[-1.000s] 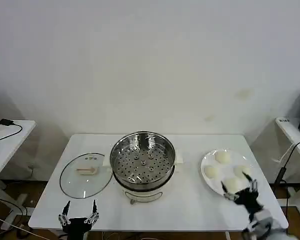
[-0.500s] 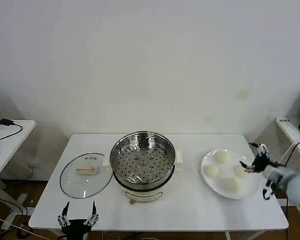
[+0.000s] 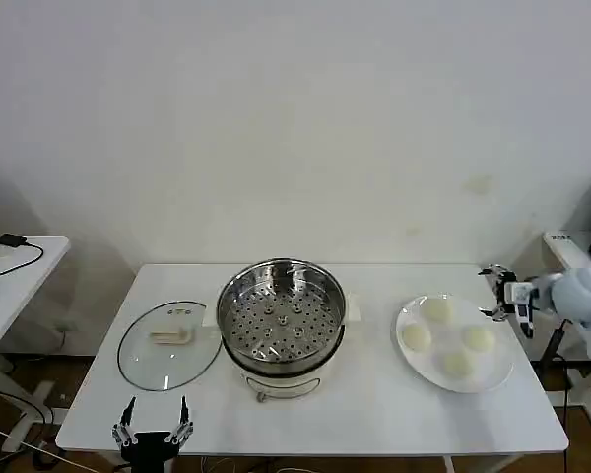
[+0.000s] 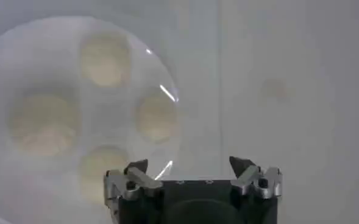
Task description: Take steamed baozi put them in steamer then cover it.
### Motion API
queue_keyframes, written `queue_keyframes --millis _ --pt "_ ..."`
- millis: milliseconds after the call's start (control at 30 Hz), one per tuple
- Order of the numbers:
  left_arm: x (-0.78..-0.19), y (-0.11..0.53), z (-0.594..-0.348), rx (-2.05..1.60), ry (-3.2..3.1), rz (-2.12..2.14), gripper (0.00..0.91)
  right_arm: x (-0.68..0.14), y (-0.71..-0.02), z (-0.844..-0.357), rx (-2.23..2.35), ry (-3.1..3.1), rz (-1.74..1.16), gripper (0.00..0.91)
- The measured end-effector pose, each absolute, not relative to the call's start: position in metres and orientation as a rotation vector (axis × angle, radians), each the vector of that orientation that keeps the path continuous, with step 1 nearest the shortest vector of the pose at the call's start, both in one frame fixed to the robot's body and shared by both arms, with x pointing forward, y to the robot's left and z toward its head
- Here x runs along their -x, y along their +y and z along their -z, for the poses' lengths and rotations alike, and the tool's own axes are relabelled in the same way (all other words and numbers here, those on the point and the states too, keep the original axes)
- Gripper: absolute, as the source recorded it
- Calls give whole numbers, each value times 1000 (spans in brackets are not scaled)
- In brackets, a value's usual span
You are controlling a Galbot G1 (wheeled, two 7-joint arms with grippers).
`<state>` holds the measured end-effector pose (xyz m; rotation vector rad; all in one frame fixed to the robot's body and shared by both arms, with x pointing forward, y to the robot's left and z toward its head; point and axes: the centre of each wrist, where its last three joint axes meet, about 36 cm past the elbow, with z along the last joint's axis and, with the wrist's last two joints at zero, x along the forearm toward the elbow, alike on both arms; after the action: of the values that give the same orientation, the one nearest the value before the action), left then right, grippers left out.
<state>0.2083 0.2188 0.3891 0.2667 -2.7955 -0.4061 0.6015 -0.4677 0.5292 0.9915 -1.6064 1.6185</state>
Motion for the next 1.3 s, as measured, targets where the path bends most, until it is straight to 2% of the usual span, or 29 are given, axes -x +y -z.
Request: queue_keyframes --millis 500,1033,1300 --pt "-209 223 -392 -291 -2798 423 907 -662 -442 -488 -1066 -1478 -1537 907" --pt "-205 226 -388 -302 -2780 435 907 -687 -420 -462 -1067 -1446 -1522 907" --pt "-205 225 -386 -298 -2778 433 907 -692 -416 -454 -1061 -1445 -1513 877"
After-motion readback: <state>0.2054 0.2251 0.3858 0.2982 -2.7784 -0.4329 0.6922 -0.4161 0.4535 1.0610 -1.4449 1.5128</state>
